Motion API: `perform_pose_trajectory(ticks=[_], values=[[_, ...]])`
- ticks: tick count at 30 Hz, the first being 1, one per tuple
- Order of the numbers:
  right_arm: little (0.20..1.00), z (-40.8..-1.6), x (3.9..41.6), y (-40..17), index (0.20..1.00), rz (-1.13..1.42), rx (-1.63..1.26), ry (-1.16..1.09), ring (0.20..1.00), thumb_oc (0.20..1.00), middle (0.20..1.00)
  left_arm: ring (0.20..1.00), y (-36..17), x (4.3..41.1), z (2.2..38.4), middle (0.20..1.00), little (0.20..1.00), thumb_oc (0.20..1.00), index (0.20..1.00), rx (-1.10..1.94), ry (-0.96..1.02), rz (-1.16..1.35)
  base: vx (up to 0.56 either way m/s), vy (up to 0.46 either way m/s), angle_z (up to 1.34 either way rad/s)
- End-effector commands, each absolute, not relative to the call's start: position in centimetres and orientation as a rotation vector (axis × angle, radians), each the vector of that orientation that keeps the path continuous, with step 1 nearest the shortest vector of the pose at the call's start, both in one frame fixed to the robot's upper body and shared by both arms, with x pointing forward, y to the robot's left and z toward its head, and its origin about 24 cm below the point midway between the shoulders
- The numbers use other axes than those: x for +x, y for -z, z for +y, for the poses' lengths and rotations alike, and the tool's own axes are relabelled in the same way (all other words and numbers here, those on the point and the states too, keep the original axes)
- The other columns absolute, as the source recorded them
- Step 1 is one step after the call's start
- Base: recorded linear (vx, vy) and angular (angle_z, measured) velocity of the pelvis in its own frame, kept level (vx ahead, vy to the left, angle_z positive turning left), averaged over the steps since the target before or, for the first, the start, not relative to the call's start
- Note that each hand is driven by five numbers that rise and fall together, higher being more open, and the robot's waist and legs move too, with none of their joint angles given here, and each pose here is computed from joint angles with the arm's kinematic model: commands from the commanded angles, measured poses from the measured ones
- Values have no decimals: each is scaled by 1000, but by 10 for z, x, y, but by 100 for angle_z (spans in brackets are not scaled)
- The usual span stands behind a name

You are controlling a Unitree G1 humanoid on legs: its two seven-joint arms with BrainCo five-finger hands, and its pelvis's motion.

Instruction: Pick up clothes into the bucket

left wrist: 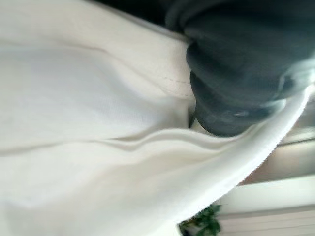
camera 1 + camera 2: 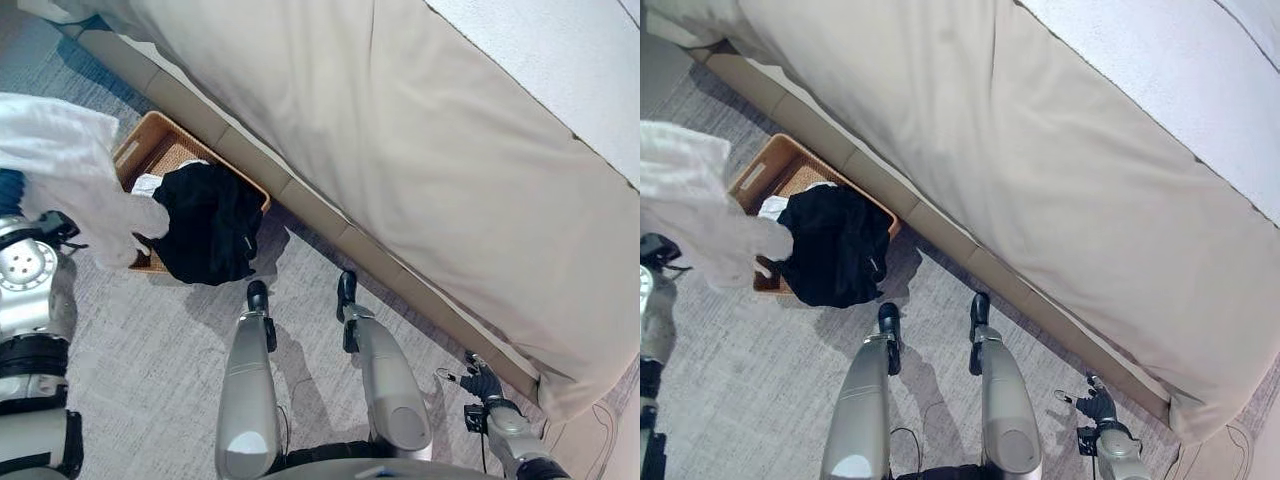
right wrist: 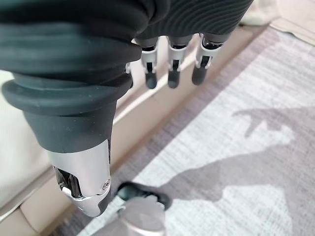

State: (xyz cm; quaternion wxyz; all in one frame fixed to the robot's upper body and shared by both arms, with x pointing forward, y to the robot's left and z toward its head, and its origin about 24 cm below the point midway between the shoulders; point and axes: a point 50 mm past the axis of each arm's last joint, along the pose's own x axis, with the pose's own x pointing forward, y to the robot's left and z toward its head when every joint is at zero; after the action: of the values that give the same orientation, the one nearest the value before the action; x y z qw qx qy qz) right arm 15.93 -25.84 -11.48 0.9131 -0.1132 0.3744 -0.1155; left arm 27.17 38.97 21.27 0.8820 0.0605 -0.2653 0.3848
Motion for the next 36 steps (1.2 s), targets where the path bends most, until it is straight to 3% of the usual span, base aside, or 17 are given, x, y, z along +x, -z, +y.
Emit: perform_pose_trajectory(ticks=[1,9,31,33,36], values=[[1000,-272,151,115,1000,793,-257,261,1000,1000,1000,200,-269,256,400,200,200,200,200,138,-840,-785,35,7,-10],[1000,-271,158,112,1000,770,-260,242,1000,1000,1000,200,-276,258,399,200,200,200,200,177,-811,-785,11,9,-7],[1000,-281,166,92,1000,618,-201,357,1000,1000,1000,200,-221,292,385,200,200,200,200,92,-804,-546,-4,0,4],[1000,-282,162,92,1000,618,-200,361,1000,1000,1000,1000,-215,295,385,1000,1000,1000,1000,100,-803,-509,-6,17,-1],[1000,-284,159,91,1000,613,-200,372,1000,1000,1000,1000,-212,298,385,1000,1000,1000,1000,105,-813,-487,7,15,4]])
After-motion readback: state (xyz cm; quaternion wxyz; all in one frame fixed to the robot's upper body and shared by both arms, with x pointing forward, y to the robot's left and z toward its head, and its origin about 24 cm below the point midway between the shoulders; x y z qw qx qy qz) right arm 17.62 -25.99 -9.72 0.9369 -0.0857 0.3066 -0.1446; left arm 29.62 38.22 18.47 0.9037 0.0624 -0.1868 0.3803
